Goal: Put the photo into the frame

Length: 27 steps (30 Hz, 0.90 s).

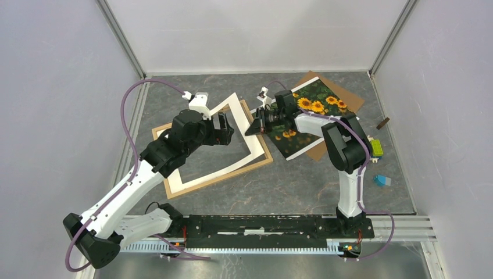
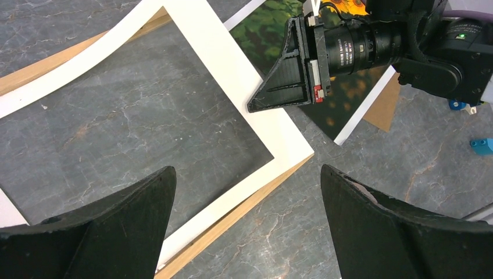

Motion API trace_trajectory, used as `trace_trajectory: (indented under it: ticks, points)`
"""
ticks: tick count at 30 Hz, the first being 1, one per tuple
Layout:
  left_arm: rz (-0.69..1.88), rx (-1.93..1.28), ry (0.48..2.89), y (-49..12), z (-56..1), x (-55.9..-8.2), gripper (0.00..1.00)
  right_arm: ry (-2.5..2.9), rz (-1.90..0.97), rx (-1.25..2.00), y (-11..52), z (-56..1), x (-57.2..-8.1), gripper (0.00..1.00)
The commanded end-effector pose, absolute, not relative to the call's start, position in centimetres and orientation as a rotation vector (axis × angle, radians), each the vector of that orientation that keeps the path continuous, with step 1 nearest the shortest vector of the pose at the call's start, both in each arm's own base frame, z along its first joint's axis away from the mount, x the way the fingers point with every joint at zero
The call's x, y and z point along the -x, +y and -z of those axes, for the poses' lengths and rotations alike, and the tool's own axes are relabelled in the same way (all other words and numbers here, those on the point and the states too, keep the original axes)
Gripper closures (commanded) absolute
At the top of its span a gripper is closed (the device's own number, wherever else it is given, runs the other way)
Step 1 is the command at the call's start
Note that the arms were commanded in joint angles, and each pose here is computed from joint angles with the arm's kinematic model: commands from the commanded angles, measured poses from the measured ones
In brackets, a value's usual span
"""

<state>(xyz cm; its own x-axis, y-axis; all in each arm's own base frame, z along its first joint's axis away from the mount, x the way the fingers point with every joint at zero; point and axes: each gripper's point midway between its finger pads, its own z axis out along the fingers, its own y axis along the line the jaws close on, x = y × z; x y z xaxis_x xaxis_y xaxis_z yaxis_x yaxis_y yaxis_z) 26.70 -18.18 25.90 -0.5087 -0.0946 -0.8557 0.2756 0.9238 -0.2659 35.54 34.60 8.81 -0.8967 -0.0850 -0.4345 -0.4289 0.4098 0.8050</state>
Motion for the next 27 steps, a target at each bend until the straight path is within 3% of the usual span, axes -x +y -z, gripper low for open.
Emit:
trace_trajectory:
  ticks: [1, 11, 16, 18, 22, 27]
  points:
    - [0.434, -0.156, 2.025, -17.8, -26.5, -26.8, 0.01, 2.314, -1.488, 0.458, 35.1, -9.0, -35.8, 0.95]
    - [0.487, -0.171, 2.020, -17.8, -26.9, -25.4, 0.00, 2.389, -1.265, 0.537, 33.9, -8.0, -37.1, 0.56]
    - [0.526, -0.173, 2.002, -17.0, -27.4, -23.7, 0.00, 2.440, -1.025, 0.582, 32.3, -8.7, -39.3, 0.27]
    - [0.544, -0.179, 1.991, -16.6, -27.7, -22.8, 0.00, 2.504, -0.716, 0.582, 29.3, -9.8, -41.1, 0.03]
    - [0.582, -0.159, 1.960, -15.9, -28.0, -21.6, 0.00, 2.421, 0.047, 0.412, 18.9, -15.6, -42.8, 0.02]
    - [0.730, -0.099, 1.905, -17.3, -28.2, -21.2, 0.00, 2.312, 0.214, 0.361, 13.0, -16.2, -38.3, 0.02]
